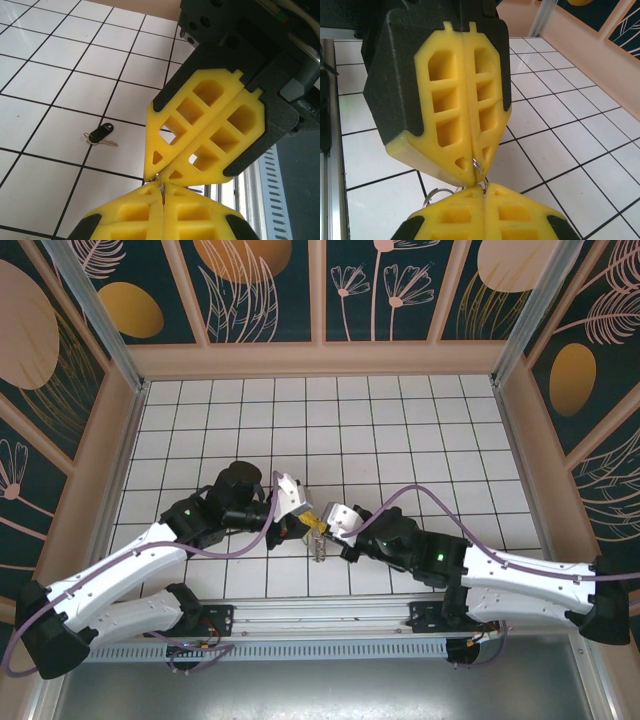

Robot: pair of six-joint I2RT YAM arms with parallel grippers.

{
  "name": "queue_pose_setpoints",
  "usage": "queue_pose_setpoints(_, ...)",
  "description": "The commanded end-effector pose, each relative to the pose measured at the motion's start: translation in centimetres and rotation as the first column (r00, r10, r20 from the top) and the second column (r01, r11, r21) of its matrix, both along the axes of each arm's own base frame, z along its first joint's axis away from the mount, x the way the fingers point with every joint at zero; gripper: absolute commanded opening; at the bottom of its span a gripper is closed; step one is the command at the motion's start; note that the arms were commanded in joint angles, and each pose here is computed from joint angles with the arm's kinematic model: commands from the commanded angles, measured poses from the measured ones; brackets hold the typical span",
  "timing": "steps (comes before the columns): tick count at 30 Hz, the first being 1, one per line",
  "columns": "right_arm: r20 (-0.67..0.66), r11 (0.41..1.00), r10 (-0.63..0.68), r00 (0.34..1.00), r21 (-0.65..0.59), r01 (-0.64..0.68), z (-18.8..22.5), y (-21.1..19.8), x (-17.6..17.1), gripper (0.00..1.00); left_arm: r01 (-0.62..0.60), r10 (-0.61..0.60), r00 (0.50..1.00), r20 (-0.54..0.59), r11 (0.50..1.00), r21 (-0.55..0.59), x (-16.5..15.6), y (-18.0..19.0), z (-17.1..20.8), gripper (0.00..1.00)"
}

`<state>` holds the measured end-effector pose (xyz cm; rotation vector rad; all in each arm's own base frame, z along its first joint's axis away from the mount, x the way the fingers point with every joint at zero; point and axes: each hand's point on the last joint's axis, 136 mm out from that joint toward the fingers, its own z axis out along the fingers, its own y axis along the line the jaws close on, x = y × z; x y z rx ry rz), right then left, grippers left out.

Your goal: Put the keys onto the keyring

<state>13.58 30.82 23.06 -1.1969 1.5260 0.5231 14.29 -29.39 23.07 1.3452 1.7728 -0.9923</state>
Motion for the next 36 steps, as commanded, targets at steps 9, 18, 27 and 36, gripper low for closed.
queue_pose_setpoints(9,-0.087,0.954,-0.159,0.983,0.242,0.176,4.7,-2.6,1.7,0.49,-0.059,0.061,0.997,0.042,0.996,-0.066,-0.4,1.0,-0.5,0.00)
queue_pose_setpoints(18,-0.484,0.806,-0.461,0.744,0.123,0.579,-1.5,-9.7,5.9,0.68,-0.100,0.105,0.994,0.029,0.984,-0.145,-0.3,1.2,1.9,0.00)
queue_pose_setpoints(27,-0.672,0.716,-0.527,0.520,-0.021,0.698,-7.6,-12.6,7.4,0.78,-0.213,0.209,0.977,-0.044,0.937,-0.277,0.4,1.8,3.2,0.00)
queue_pose_setpoints(36,-0.681,0.633,-0.635,0.365,-0.188,0.751,-12.9,-14.4,8.9,0.80,-0.330,0.315,0.944,-0.098,0.902,-0.279,1.8,2.5,0.5,0.00)
